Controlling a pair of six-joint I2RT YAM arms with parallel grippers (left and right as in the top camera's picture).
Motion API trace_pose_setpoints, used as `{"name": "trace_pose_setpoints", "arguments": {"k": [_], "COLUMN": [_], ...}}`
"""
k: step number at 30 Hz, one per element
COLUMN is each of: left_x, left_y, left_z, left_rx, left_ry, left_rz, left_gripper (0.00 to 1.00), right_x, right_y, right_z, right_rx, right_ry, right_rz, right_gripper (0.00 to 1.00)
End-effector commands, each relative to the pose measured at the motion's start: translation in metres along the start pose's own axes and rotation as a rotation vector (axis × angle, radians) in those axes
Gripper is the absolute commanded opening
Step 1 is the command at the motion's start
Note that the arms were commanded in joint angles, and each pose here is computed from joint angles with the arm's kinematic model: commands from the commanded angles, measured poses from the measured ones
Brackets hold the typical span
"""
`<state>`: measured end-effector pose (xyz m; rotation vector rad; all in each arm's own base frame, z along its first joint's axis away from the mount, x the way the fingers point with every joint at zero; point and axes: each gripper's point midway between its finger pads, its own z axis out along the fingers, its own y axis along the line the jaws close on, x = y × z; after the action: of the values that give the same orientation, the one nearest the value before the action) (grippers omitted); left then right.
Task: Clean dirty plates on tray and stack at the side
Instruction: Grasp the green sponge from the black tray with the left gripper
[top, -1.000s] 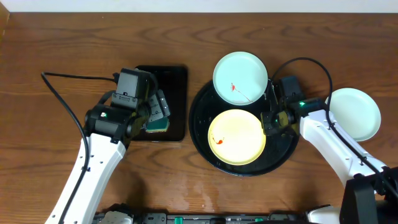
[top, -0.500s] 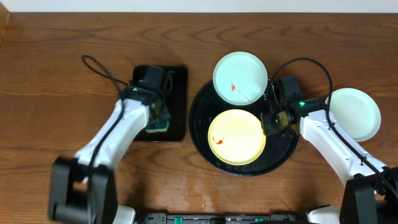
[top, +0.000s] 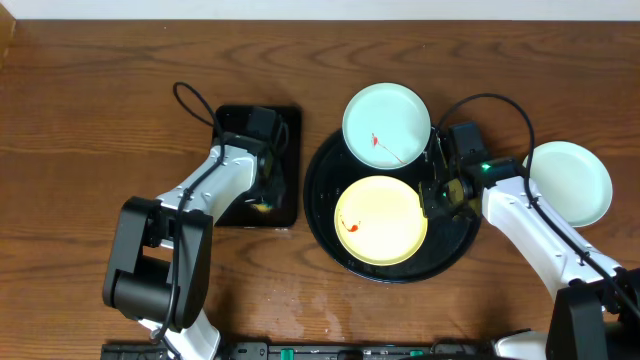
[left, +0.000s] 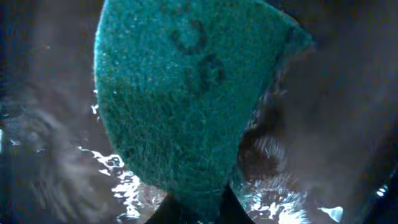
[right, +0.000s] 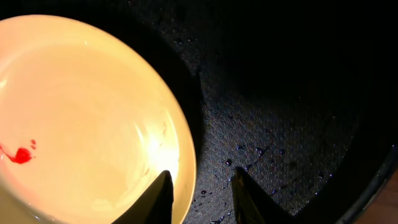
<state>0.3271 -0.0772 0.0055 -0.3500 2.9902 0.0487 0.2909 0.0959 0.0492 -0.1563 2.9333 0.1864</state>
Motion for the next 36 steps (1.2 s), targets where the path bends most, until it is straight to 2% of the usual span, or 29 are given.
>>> {"name": "trace_pose_setpoints", "arguments": {"k": [1,2,4,6,7,9,12,16,25,26,29,31,32,36], "left_x": [0.01,0.008,0.004,-0.001,-0.004,-0.013,-0.029,-0.038,-0.035,-0.034,-0.034,-0.037,-0.04,-0.048], "left_y": [0.005,0.005,0.004,0.003,0.003,0.008,0.02,0.017,0.015,0.016,0.015,0.014,0.013,0.007], "left_z": [0.003,-0.003,-0.014,-0.028,-0.034,-0.045,-0.055,-0.044,0.008,0.011,0.015,0.012,0.009,-0.011], "left_rx": [-0.012,-0.006,0.007,0.025,0.03,0.012,-0.054,-0.055,-0.083,-0.086,-0.089,-0.082,-0.078,-0.042], "left_ry": [0.057,0.044,0.017,-0.022,-0.042,-0.1,-0.196,-0.231,-0.18,-0.172,-0.168,-0.182,-0.191,-0.227], "left_rz": [0.023,0.02,0.018,0.02,0.021,0.015,0.002,0.008,0.035,0.034,0.036,0.048,0.047,0.041], "left_gripper": [0.07,0.09,0.33,0.5,0.56,0.59,0.59,0.59,0.59,0.56,0.36,0.12,0.08,0.09], "right_x": [-0.004,-0.004,-0.004,-0.004,-0.004,-0.004,-0.004,-0.004,-0.001,0.0,0.001,0.001,0.001,0.002], "right_y": [0.003,0.003,0.003,0.003,0.003,0.003,0.003,0.003,0.003,0.003,0.003,0.002,0.002,0.002], "right_z": [-0.005,-0.005,-0.005,-0.005,-0.005,-0.005,-0.005,-0.005,-0.005,-0.005,-0.005,-0.005,-0.005,-0.005], "right_rx": [-0.012,-0.012,-0.012,-0.011,-0.011,-0.011,-0.011,-0.012,-0.009,-0.009,-0.008,-0.008,-0.008,-0.008], "right_ry": [-0.015,-0.015,-0.015,-0.015,-0.015,-0.015,-0.015,-0.015,-0.004,-0.002,0.002,0.002,0.003,0.009], "right_rz": [0.01,0.01,0.01,0.01,0.01,0.01,0.01,0.009,0.011,0.011,0.011,0.012,0.012,0.012], "right_gripper": [0.29,0.29,0.29,0.29,0.29,0.29,0.29,0.29,0.29,0.29,0.29,0.29,0.29,0.27]}}
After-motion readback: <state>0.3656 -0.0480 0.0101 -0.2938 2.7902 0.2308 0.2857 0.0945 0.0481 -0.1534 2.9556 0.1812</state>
